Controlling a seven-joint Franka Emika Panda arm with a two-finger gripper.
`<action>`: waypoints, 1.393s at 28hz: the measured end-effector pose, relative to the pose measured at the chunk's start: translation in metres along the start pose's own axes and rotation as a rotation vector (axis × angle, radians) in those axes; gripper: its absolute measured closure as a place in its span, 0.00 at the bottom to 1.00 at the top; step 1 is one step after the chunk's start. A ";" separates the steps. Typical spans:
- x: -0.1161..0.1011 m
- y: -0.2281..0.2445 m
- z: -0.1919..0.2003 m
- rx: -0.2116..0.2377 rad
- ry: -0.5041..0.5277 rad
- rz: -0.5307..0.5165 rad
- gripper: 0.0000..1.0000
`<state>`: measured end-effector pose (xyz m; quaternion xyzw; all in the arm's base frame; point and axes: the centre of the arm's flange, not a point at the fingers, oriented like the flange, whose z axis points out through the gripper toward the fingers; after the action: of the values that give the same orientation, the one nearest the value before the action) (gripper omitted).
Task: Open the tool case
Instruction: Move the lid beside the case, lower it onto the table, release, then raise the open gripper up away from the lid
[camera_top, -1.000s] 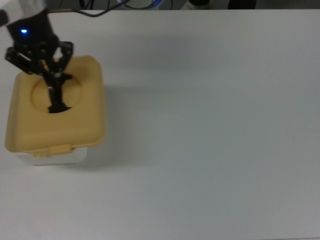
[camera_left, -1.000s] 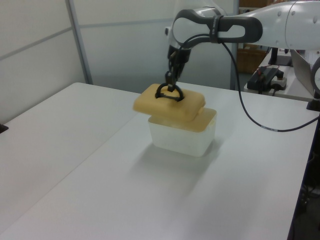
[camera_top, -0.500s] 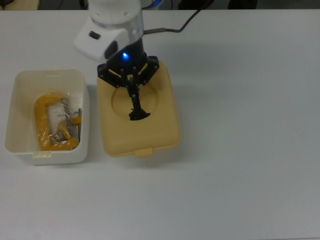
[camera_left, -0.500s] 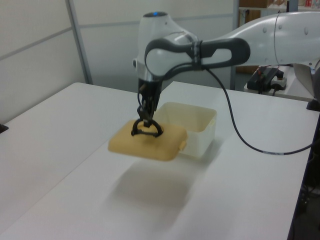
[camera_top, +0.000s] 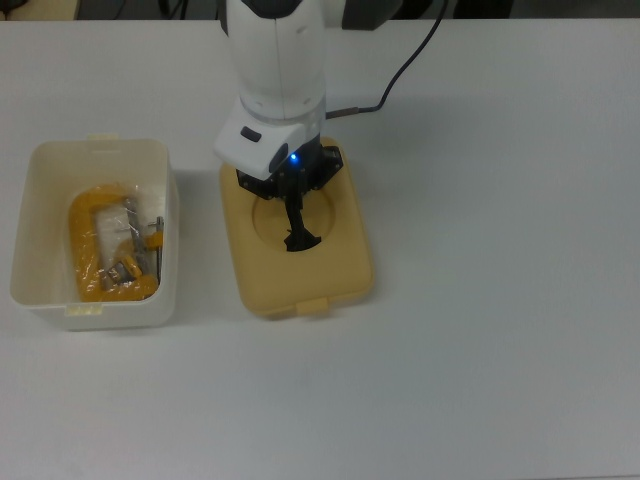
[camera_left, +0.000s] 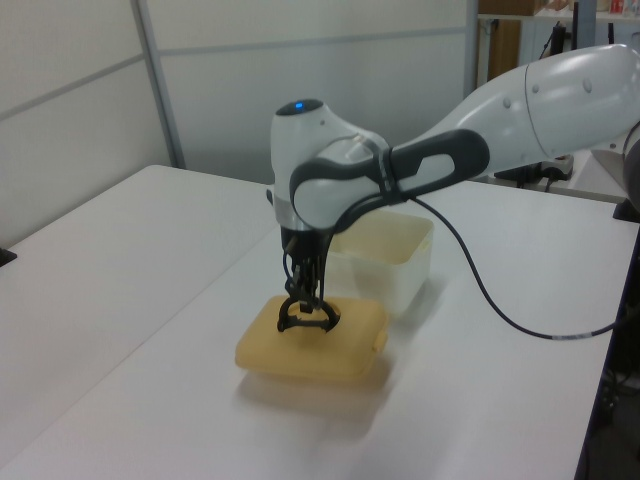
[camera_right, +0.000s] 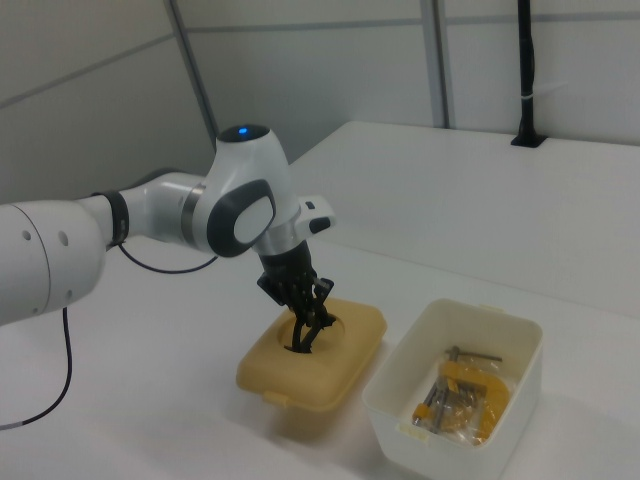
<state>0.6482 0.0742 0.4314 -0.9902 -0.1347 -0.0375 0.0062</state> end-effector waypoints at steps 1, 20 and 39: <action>-0.001 -0.002 0.006 -0.005 0.003 -0.006 0.89; -0.002 0.001 0.044 -0.052 -0.030 -0.013 0.85; 0.005 0.025 -0.053 -0.079 0.032 0.032 0.23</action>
<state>0.6556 0.0503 0.4845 -0.9909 -0.1170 -0.0583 -0.0304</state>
